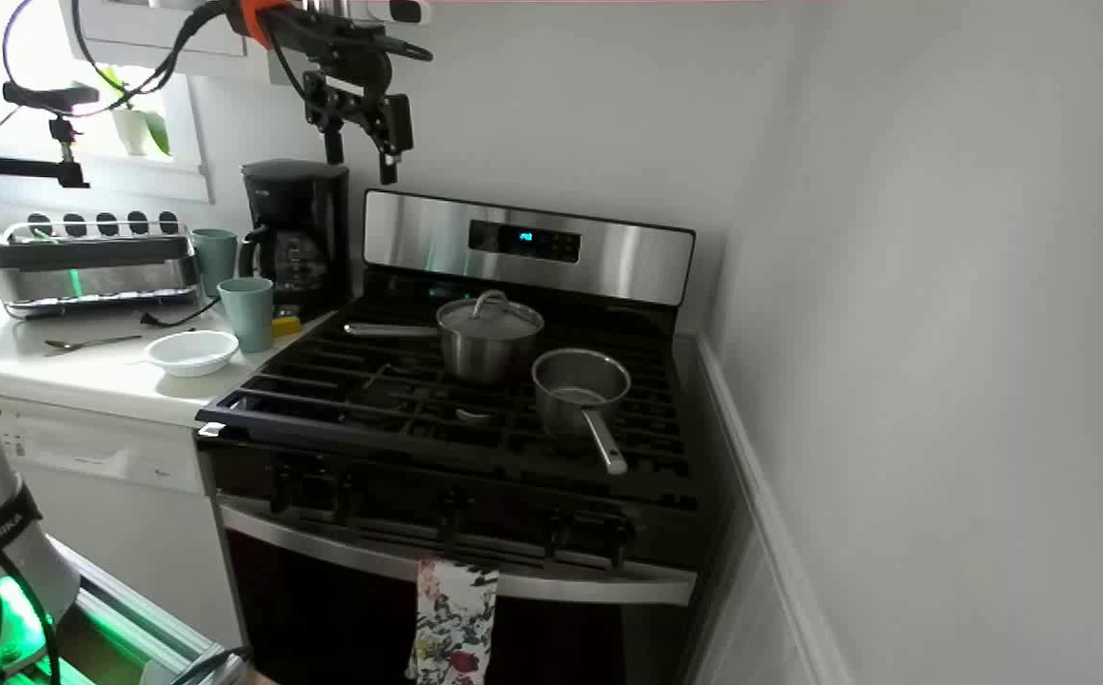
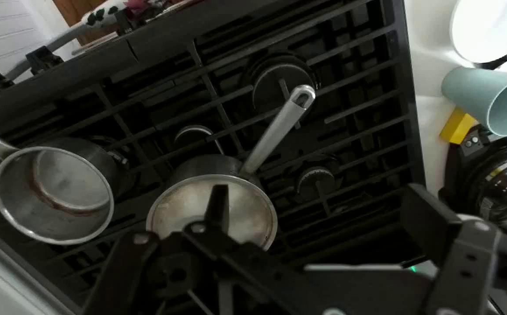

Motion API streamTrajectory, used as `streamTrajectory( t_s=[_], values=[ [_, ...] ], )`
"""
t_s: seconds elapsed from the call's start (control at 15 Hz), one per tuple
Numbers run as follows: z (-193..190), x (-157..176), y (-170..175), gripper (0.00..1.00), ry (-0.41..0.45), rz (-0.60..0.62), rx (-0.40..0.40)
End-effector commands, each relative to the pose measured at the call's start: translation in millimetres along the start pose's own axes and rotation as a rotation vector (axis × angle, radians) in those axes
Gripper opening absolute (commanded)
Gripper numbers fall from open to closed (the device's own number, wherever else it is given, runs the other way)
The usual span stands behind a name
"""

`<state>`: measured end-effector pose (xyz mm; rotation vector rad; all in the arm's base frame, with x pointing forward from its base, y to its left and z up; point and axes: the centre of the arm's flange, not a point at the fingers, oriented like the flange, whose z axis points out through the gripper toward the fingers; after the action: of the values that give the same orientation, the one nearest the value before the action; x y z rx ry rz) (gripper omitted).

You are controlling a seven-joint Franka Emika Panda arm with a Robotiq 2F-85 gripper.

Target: Move the pot with a lid to the left and then press a button on the stove

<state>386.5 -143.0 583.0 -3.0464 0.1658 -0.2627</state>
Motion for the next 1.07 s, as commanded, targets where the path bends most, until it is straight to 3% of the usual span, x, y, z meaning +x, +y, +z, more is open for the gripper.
streamTrajectory(
  t_s=[0.0, 0.2, 0.47, 0.73, 1.0],
  values=[
    [0, 0, 0, 1.0, 0.0, 0.0, 0.0],
    [0, 0, 0, 1.0, 0.0, 0.0, 0.0],
    [58, 32, -14, 1.0, -0.108, 0.05, 0.039],
    [127, 52, -25, 1.0, -0.23, 0.143, -0.016],
    [185, 51, -32, 1.0, -0.299, 0.181, -0.071]
  ],
)
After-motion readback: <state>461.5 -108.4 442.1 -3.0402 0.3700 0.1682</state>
